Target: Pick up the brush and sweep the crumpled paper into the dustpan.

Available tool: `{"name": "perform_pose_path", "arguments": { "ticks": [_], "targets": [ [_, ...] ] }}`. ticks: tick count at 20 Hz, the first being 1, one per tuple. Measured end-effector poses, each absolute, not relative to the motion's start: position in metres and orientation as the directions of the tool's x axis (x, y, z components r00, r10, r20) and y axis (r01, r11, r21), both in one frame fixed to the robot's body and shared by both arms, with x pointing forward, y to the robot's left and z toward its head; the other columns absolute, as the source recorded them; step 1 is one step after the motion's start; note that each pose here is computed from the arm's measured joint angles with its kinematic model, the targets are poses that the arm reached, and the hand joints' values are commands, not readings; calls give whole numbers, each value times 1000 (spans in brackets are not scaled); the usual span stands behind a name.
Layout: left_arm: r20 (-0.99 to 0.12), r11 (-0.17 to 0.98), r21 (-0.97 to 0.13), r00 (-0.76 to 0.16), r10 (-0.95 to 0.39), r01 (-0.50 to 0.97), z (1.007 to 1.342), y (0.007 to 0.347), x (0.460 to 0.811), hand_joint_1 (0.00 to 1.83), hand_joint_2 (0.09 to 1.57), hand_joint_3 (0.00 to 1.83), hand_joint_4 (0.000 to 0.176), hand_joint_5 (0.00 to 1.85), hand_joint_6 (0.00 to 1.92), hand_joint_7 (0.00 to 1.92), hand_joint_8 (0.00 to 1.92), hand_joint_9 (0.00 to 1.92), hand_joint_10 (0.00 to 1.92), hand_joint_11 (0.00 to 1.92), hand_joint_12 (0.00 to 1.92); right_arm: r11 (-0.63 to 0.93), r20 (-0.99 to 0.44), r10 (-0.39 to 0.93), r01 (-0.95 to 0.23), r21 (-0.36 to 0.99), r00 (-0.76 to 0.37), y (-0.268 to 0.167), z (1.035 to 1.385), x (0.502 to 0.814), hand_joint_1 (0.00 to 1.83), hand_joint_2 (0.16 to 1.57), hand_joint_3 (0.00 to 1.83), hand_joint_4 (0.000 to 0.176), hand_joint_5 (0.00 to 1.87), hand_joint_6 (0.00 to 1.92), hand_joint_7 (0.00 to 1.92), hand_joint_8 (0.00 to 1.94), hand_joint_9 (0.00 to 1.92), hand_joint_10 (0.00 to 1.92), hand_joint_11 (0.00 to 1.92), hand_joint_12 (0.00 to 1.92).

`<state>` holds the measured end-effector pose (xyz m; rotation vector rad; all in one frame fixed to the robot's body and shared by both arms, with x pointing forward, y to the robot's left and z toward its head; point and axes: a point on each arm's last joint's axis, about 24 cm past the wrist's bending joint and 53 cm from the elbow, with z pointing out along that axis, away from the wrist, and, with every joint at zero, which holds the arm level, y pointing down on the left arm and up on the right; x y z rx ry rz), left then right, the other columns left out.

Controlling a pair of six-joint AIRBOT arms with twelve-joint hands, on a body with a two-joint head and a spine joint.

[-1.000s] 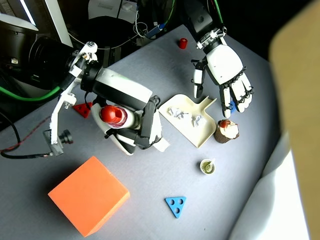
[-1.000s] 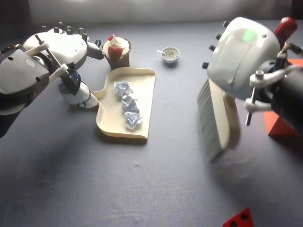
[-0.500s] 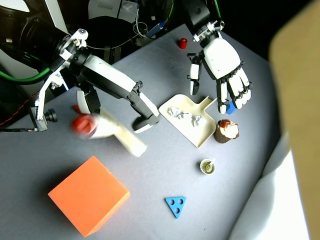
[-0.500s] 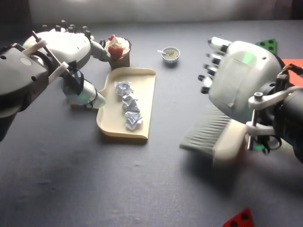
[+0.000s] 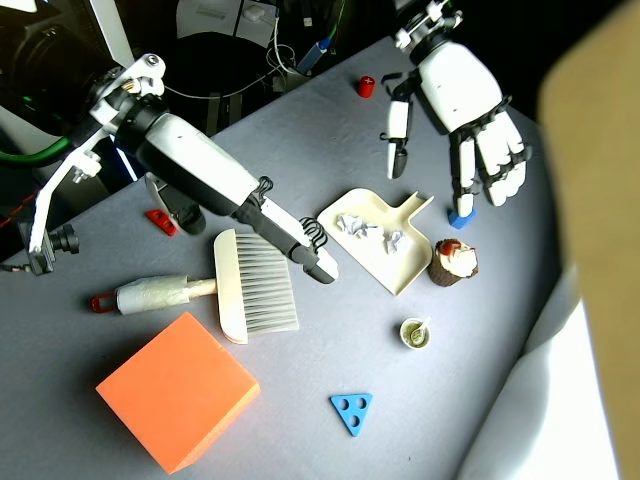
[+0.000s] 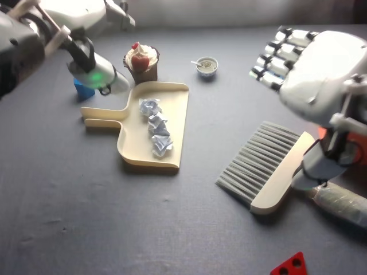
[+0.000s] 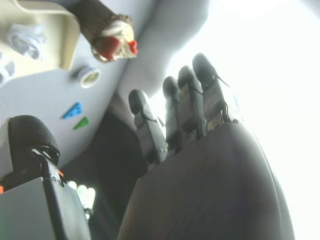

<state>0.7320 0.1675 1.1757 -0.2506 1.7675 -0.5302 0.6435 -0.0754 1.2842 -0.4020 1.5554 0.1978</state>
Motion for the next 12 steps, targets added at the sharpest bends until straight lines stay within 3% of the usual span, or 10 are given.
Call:
{"name": "perform_pose_path", "arguments": {
  "ticks": [3, 4, 7, 12],
  "targets": [
    [-860, 867, -483, -257, -442, 124, 1186, 163, 734, 919, 933, 0, 124, 488, 2, 239, 3, 147, 2, 0, 418, 859, -1000, 2, -511, -8, 20, -83, 1293, 634, 387, 656, 12, 0, 0, 0, 0, 0, 0, 0, 39, 28],
    [-855, 864, -488, -266, -445, 125, 1185, 161, 733, 889, 947, 2, 128, 466, 0, 226, 0, 139, 0, 0, 406, 823, -998, 57, -565, 68, -37, -85, 1286, 632, 394, 661, 11, 0, 0, 0, 0, 0, 0, 0, 39, 27],
    [-854, 860, -491, -270, -444, 139, 1190, 156, 733, 867, 958, 1, 129, 458, 1, 232, 1, 150, 2, 0, 419, 789, -980, 130, -582, 195, -151, -97, 1276, 628, 399, 673, 12, 0, 0, 0, 0, 0, 1, 0, 45, 28],
    [-855, 862, -488, -275, -439, 141, 1189, 155, 731, 915, 940, 0, 114, 460, 0, 241, 0, 174, 6, 0, 480, 787, -967, 128, -571, 235, -221, -117, 1258, 620, 362, 700, 17, 0, 0, 0, 5, 1, 36, 11, 74, 37]
  ]
}}
